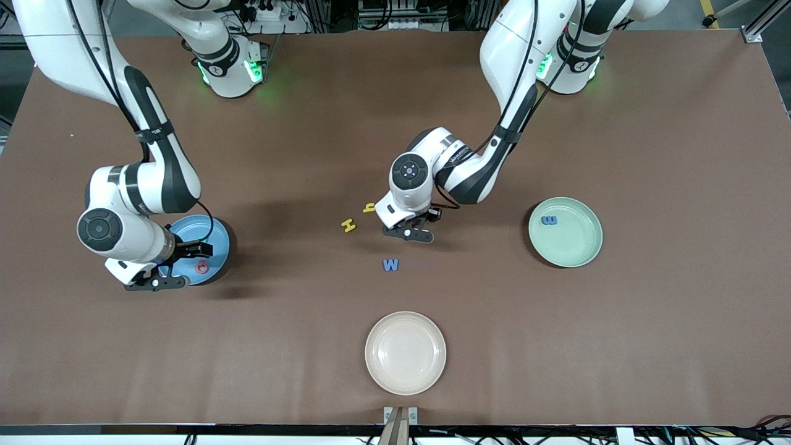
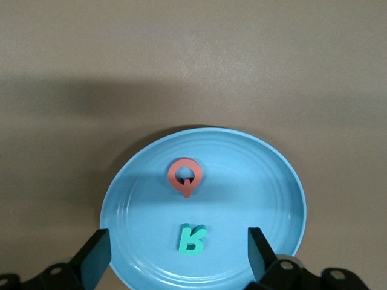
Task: Sort uppercase to blue plate, lowercase to green plate
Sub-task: 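Grasp the pink letter with the left gripper while the right gripper withdraws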
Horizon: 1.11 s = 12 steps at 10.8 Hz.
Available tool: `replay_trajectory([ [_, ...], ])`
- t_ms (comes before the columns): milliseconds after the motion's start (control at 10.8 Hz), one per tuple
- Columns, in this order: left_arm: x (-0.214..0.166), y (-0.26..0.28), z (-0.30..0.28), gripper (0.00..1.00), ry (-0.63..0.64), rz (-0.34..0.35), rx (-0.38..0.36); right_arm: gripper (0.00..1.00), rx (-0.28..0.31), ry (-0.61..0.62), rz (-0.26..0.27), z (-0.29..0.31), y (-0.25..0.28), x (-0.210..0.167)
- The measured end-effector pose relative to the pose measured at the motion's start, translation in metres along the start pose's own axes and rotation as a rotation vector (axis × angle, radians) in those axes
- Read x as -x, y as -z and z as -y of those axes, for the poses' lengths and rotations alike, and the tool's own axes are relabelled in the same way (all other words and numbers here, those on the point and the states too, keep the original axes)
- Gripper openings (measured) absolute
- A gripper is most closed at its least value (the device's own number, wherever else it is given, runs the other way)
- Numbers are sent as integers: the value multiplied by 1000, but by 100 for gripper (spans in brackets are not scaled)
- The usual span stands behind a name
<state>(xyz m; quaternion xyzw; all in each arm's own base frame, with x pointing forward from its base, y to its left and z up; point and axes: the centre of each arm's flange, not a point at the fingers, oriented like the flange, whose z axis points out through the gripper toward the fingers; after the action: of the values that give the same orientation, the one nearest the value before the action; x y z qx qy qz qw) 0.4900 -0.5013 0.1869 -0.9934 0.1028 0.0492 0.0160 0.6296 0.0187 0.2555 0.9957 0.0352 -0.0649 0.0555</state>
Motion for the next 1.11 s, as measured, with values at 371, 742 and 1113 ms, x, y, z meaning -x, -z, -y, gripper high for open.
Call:
replay_trajectory([
  [371,0,0,1,42,1,3,-2,100,-1,4,-2,2,0,0],
  [742,-1,0,3,37,4,1,-4,100,-3,6,-4,4,1,0],
  [1113,-4,2,1,37,4,-24,12,100,-4,10,-13,7,3,-2],
])
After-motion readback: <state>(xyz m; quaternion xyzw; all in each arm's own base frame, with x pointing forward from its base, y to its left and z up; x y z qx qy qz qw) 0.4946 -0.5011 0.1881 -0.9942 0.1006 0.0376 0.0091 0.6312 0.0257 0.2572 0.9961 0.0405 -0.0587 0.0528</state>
